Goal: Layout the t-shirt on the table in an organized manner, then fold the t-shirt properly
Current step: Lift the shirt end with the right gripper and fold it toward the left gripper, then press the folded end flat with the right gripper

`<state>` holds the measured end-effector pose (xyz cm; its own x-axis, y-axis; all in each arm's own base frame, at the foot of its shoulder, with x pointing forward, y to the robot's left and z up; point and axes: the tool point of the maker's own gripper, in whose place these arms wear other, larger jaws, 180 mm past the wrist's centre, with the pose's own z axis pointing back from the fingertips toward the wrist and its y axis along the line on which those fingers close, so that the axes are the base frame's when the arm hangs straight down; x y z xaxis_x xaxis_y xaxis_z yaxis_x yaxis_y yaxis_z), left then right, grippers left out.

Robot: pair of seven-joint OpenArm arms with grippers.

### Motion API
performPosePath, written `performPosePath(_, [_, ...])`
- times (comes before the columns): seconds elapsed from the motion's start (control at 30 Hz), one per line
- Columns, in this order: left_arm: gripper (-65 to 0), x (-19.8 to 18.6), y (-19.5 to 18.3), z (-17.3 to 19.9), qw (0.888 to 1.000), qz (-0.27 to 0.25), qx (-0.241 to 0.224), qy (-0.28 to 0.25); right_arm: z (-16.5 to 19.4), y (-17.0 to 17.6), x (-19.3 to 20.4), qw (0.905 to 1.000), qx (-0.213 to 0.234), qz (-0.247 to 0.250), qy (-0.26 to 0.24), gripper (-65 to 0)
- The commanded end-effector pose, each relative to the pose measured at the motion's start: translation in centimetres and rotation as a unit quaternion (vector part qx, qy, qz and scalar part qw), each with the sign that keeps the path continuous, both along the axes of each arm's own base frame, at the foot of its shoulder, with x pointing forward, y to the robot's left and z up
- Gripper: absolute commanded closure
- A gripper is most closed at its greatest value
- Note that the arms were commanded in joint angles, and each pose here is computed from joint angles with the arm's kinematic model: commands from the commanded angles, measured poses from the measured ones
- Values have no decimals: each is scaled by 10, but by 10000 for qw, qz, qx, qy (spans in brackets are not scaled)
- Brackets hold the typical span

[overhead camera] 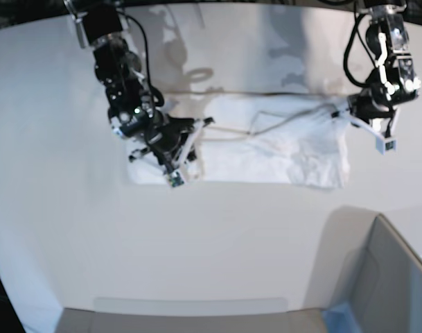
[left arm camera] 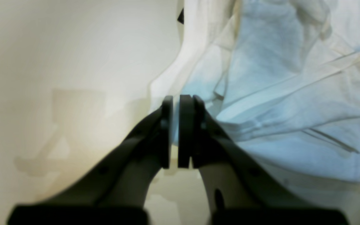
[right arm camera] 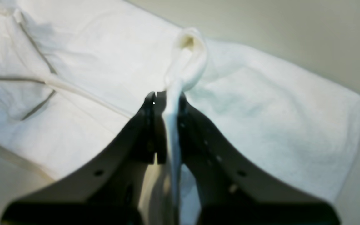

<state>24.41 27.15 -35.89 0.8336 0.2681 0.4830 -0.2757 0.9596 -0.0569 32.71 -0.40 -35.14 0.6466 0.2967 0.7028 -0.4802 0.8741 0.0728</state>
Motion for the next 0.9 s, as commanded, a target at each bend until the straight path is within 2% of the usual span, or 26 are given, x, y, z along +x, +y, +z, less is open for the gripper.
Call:
performPosePath(0.0, [-51,6,3,9,9998,-42,101,-148,15,9,7,9995,92,122,-270,-4])
performPosePath(0.2, [-51,6,3,9,9998,-41,94,-148,15,41,-13,9972,80,681,-289,-241])
performPosePath(0.3, [-51,6,3,9,9998,-41,94,-148,31,54,-17,9948,196,861,-498,-304])
performPosePath(0.47, [-51,6,3,9,9998,-41,94,-148,74,56,-14,9897,465,849,-1052,-314])
performPosePath(0.57, [-51,6,3,9,9998,-41,94,-148,97,32,-5,9879,589,445,-1364,-314])
performPosePath(0.73, [-51,2,-2,4,10000,-26,11,-95,84,-40,8,9889,545,-704,-1191,-311])
performPosePath(0.87, [-51,2,-11,0,9998,8,-138,-111,52,-71,10,9902,352,-1101,-788,-311])
